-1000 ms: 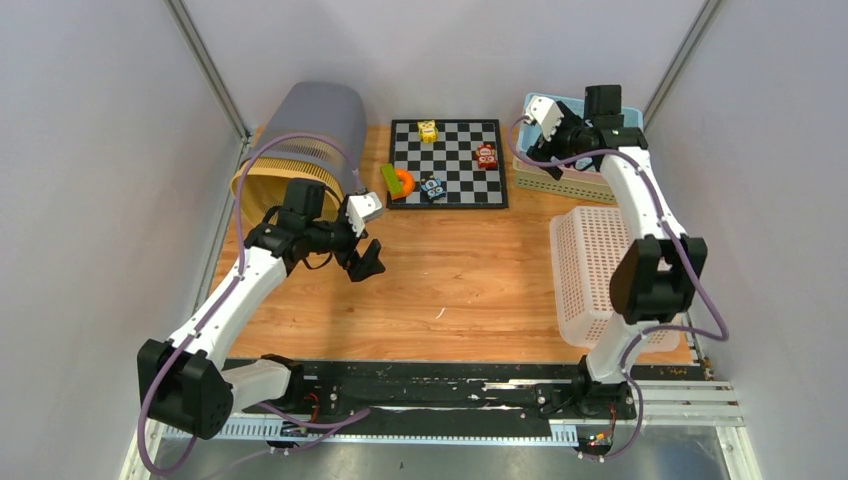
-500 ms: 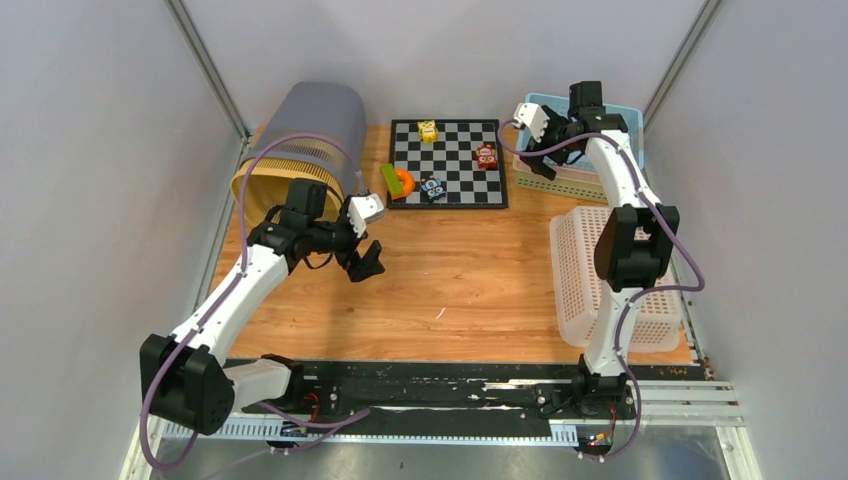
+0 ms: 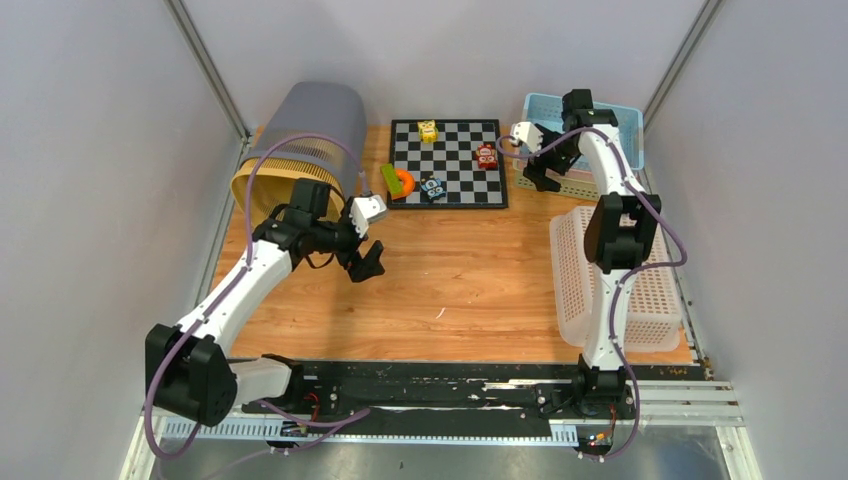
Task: Turn the large container upside down
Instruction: Pick up the multiple containers from the container.
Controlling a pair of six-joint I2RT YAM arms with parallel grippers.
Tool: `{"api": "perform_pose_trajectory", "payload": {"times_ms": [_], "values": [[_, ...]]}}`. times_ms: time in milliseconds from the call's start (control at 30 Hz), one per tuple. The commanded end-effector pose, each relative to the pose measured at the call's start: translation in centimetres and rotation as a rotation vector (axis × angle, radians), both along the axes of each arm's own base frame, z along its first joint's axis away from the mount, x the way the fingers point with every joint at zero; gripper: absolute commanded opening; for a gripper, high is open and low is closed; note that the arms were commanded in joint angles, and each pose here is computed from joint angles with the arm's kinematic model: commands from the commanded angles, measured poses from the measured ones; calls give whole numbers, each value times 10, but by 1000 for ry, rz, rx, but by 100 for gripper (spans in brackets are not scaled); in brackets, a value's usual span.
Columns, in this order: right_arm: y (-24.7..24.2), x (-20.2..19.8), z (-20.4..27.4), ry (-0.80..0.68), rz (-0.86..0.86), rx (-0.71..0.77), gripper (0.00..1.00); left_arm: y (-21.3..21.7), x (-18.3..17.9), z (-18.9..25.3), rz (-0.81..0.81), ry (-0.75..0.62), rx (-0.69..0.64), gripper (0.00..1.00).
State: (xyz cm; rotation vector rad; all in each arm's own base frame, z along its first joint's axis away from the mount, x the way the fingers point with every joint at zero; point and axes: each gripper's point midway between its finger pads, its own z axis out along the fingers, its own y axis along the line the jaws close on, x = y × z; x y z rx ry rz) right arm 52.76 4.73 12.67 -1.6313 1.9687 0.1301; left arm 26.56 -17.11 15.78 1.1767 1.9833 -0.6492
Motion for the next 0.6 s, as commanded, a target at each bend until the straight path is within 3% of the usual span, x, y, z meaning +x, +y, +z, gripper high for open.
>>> {"api": "perform_pose_trajectory", "payload": {"times_ms": [0, 133, 333, 433, 567], "values": [[-7, -13, -20, 75, 60, -35, 98, 4, 0, -9, 4, 23, 24, 100], [-9, -9, -32, 84, 73, -52, 95, 6, 2, -12, 10, 30, 35, 100], [-15, 3, -45, 78, 80, -84, 83, 8, 4, -18, 19, 41, 53, 100], [-18, 5, -51, 72, 93, -103, 75, 9, 5, -21, 23, 48, 63, 100], [-18, 4, -47, 58, 112, -105, 52, 10, 5, -22, 31, 50, 71, 100]]}}
